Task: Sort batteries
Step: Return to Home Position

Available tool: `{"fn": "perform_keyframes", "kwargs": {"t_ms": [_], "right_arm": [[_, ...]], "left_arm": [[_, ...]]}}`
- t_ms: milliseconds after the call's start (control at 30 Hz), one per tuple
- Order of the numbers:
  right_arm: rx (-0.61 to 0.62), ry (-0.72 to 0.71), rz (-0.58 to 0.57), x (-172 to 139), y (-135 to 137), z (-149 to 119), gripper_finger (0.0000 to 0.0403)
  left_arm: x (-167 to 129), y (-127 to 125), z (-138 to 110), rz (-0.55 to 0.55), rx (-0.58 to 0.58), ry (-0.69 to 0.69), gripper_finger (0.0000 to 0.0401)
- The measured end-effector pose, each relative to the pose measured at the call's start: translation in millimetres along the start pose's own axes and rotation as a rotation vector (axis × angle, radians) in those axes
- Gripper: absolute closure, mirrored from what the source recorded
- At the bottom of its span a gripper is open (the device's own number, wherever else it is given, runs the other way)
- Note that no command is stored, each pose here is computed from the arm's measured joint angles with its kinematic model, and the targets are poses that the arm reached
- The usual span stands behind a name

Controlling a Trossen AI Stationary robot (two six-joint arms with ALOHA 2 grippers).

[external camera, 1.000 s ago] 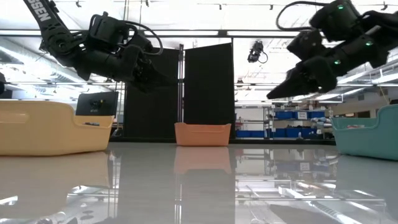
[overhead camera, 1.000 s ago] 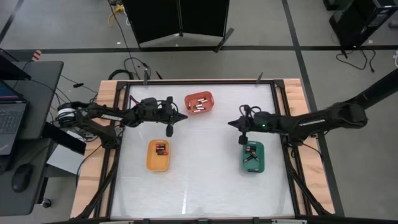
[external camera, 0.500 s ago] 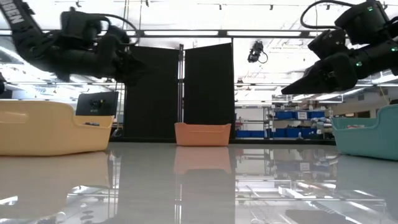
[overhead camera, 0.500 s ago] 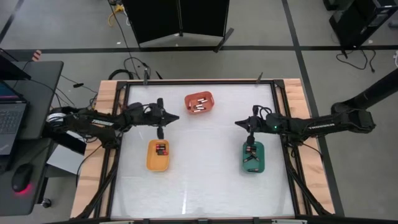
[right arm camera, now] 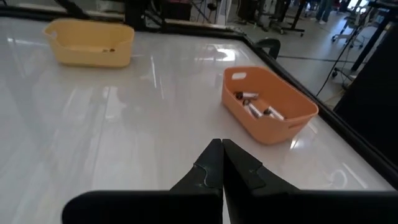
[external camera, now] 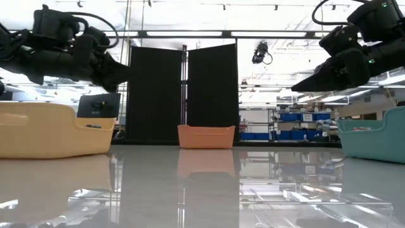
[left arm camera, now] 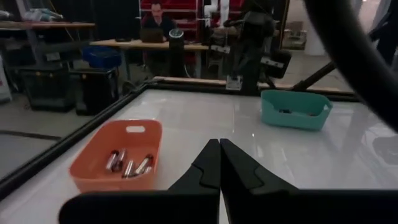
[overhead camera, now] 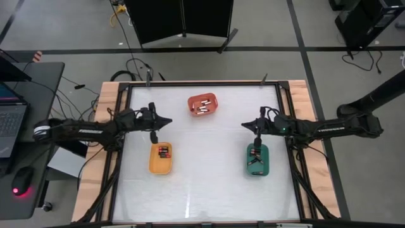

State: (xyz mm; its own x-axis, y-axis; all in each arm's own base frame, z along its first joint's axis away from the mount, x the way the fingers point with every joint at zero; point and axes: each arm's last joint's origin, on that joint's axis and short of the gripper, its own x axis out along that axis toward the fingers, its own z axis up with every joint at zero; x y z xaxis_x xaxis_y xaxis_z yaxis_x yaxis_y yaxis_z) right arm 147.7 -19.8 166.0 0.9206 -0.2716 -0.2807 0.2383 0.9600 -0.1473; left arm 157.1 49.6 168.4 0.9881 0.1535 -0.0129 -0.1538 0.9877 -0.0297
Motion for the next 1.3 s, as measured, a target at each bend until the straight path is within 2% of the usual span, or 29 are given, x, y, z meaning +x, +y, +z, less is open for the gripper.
{"fn": "perform_keyframes", "kwargs": {"t_ms": [233, 467, 833, 1100, 1300], "right_arm": [[-0.013, 0.022, 0.000, -5.7, -1.2, -1.8, 0.0395], [-0.012, 0.000, -0.002, -11.0, -2.1, -2.0, 0.0395], [0.044, -0.044, -0.006, -19.8, -1.0, -29.2, 0.0395], [0.058, -0.037, -0.013, -26.4, -2.2, -31.4, 0.0395], [0.052, -0.084, -0.017, -30.8, -2.9, -28.1, 0.0396]], "left_arm": [[-16.2, -2.2, -6.4, 0.024, 0.002, -0.037, 0.0395], [-19.3, -2.6, -6.0, 0.032, 0.002, -0.025, 0.0395], [-23.9, -3.4, -4.7, 0.039, 0.024, -0.017, 0.0395], [-33.7, -4.0, -5.1, 0.079, 0.025, 0.016, 0.0395], [-45.3, -6.0, -2.8, 0.100, 0.047, 0.006, 0.0395]]}}
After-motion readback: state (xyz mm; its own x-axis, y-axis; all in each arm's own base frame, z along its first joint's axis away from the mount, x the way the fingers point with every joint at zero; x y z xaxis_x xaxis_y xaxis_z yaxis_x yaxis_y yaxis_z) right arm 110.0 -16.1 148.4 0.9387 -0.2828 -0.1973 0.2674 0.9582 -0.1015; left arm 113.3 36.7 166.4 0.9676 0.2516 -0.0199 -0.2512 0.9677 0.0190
